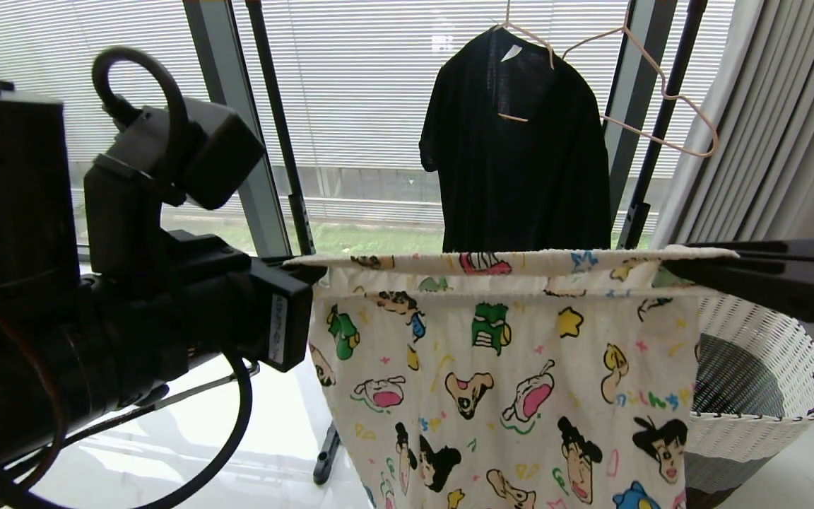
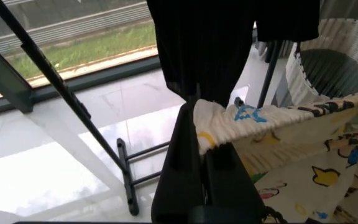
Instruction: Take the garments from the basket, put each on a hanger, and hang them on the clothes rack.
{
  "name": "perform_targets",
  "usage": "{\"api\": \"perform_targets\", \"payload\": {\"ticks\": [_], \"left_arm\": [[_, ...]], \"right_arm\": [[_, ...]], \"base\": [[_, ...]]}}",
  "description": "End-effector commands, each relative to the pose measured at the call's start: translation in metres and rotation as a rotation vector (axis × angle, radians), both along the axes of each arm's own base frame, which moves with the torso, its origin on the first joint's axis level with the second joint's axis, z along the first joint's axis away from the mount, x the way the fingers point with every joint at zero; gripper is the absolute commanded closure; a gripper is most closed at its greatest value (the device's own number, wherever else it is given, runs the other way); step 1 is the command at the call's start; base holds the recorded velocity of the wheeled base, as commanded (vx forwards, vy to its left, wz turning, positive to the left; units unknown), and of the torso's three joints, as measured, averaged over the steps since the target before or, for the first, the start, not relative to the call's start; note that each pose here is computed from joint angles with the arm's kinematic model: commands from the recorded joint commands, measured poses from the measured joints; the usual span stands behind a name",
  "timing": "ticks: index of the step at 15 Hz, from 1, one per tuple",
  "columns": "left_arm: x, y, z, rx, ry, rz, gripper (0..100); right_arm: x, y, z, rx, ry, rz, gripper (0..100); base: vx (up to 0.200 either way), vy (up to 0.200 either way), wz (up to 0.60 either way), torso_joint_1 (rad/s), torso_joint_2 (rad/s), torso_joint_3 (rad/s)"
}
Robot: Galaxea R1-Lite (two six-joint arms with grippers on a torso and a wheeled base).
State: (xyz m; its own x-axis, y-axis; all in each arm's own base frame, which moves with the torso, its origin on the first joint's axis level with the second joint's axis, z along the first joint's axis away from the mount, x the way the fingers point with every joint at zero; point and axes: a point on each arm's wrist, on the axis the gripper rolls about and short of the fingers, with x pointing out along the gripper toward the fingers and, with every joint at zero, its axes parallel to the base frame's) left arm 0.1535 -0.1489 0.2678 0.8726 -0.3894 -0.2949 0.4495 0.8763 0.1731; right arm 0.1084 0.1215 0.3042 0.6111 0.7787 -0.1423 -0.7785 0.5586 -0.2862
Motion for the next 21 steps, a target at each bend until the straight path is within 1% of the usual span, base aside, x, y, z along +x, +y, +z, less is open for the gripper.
{"api": "perform_targets", "payload": {"ticks": [1,2,3,4,6,7,8,9,11,13,14,15,16,18,19,20,21], "left_arm": [[-0.011,0.011,0.0,0.037,0.036,0.001,100],[-0.015,0.012,-0.001,0.056,0.054,-0.009,100],[-0.025,0.011,-0.002,0.075,0.082,-0.049,100],[-0.033,0.008,-0.003,0.071,0.096,-0.087,100],[-0.048,-0.006,0.002,-0.002,0.119,-0.168,100],[-0.054,-0.012,0.011,-0.057,0.122,-0.199,100],[-0.056,-0.014,0.016,-0.085,0.123,-0.215,100],[-0.057,-0.016,0.021,-0.106,0.116,-0.221,100],[-0.058,-0.014,0.021,-0.107,0.115,-0.221,100],[-0.056,-0.012,0.022,-0.103,0.106,-0.201,100],[-0.047,-0.006,0.022,-0.102,0.093,-0.135,100],[-0.034,0.003,0.023,-0.079,0.065,-0.048,100],[-0.025,0.01,0.026,-0.07,0.03,0.0,100],[-0.02,0.01,0.032,-0.114,-0.022,0.011,100],[-0.02,0.008,0.032,-0.118,-0.026,0.006,100],[-0.02,0.006,0.03,-0.113,-0.022,0.002,100],[-0.018,0.005,0.029,-0.109,-0.016,0.002,100]], "right_arm": [[0.037,0.028,0.008,-0.003,0.005,-0.038,100],[0.042,0.033,0.014,0.008,-0.005,-0.04,100],[0.052,0.041,0.021,0.018,-0.015,-0.043,100],[0.056,0.045,0.024,0.023,-0.019,-0.043,100],[0.061,0.05,0.026,0.025,-0.021,-0.043,100],[0.061,0.051,0.027,0.028,-0.024,-0.043,100],[0.062,0.051,0.027,0.028,-0.024,-0.043,100],[0.061,0.051,0.027,0.027,-0.023,-0.043,100],[0.061,0.05,0.027,0.028,-0.024,-0.046,100],[0.056,0.044,0.023,0.02,-0.017,-0.047,100],[0.05,0.037,0.017,0.009,-0.006,-0.055,100],[0.04,0.026,0.011,0.004,-0.001,-0.058,100],[0.032,0.017,0.009,0.003,-0.002,-0.058,100],[0.021,0.008,0.009,-0.015,0.015,-0.053,100],[0.016,0.004,0.007,-0.054,0.048,-0.05,100],[0.012,0.0,0.007,-0.064,0.054,-0.046,0],[0.01,-0.001,0.007,-0.062,0.052,-0.043,0]], "base": [[0.0,0.0,0.0,0.0,0.0,0.0],[0.0,0.0,0.0,0.0,0.0,0.0],[0.0,0.0,0.0,0.0,0.0,0.0],[0.0,0.0,0.0,0.0,0.0,0.0],[0.0,0.0,0.0,0.0,0.0,0.0],[0.0,0.0,0.0,0.0,0.0,0.0],[0.0,0.0,0.0,0.0,0.0,0.0],[0.0,0.0,0.0,0.0,0.0,0.0],[0.0,0.0,0.0,0.0,0.0,0.0],[0.0,0.0,0.0,0.0,0.0,0.0],[0.0,0.0,0.0,0.0,0.0,0.0],[0.0,0.0,0.0,0.0,0.0,0.0],[0.0,0.0,0.0,0.0,0.0,0.0],[0.0,0.0,0.0,0.0,0.0,0.0],[0.0,0.0,0.0,0.0,0.0,0.0],[0.0,0.0,0.0,0.0,0.0,0.0],[0.0,0.0,0.0,0.0,0.0,0.0]]}}
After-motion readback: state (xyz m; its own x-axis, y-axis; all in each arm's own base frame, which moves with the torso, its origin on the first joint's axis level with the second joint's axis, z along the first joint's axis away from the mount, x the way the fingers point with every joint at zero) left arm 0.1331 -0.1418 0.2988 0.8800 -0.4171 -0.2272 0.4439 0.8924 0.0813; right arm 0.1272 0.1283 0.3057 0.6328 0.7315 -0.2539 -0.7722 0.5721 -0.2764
